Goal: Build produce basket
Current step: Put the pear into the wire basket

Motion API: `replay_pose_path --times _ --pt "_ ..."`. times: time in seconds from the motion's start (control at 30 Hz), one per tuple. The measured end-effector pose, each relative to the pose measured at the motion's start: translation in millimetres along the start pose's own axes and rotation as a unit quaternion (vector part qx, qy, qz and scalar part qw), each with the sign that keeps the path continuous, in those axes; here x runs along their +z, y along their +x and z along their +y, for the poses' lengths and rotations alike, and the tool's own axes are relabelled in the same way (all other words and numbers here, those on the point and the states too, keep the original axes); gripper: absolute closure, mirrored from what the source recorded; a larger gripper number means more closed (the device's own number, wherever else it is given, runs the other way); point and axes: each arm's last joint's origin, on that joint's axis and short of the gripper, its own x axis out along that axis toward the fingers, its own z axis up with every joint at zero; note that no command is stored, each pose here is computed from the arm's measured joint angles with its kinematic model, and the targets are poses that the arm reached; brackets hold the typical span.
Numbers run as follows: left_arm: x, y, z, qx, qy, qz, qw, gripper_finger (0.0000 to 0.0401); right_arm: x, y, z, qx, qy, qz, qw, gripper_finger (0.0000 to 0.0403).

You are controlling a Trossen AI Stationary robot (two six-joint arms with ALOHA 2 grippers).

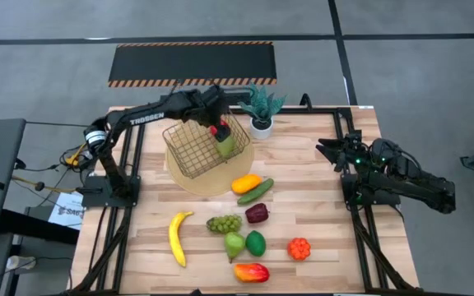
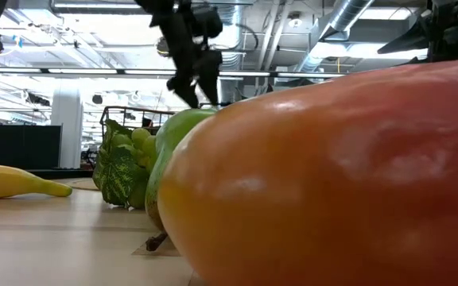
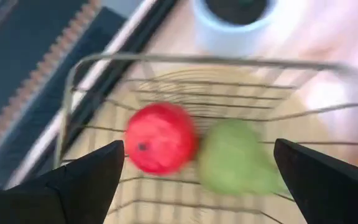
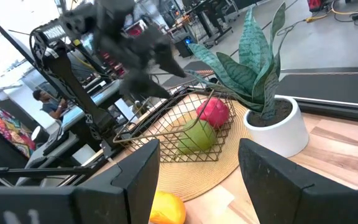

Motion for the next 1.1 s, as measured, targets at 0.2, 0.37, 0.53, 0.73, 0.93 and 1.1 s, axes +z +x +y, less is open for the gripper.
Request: replay_pose_path --times 0.2,0.37,0.53,0.73,0.93,1.1 --pt "4 -42 -35 -0.145 0.018 0.052 0.988 0.0002 0 0 0 0.000 -0.002 0.000 1.000 0.0163" --pt "-21 -58 -88 -0.207 0.045 0.146 0.966 0.0002 0 0 0 0.000 -0.004 0.000 1.000 0.0163" --pt "-55 -77 -156 -0.215 0.115 0.172 0.955 0.0002 -1 0 0 -0.002 -0.005 0.003 1.000 0.0163" --pt "-89 -102 -221 -0.191 0.219 0.081 0.953 0.0002 -6 0 -4 -0.018 -0.009 0.030 0.999 0.0163" --pt "-108 -99 -257 -0.208 0.293 -0.023 0.933 0.0002 -6 0 -4 -0.017 -0.009 0.032 0.999 0.0163" --pt "-126 -71 -266 -0.224 0.286 -0.028 0.931 0.0002 -6 0 -4 -0.018 -0.009 0.034 0.999 0.0163"
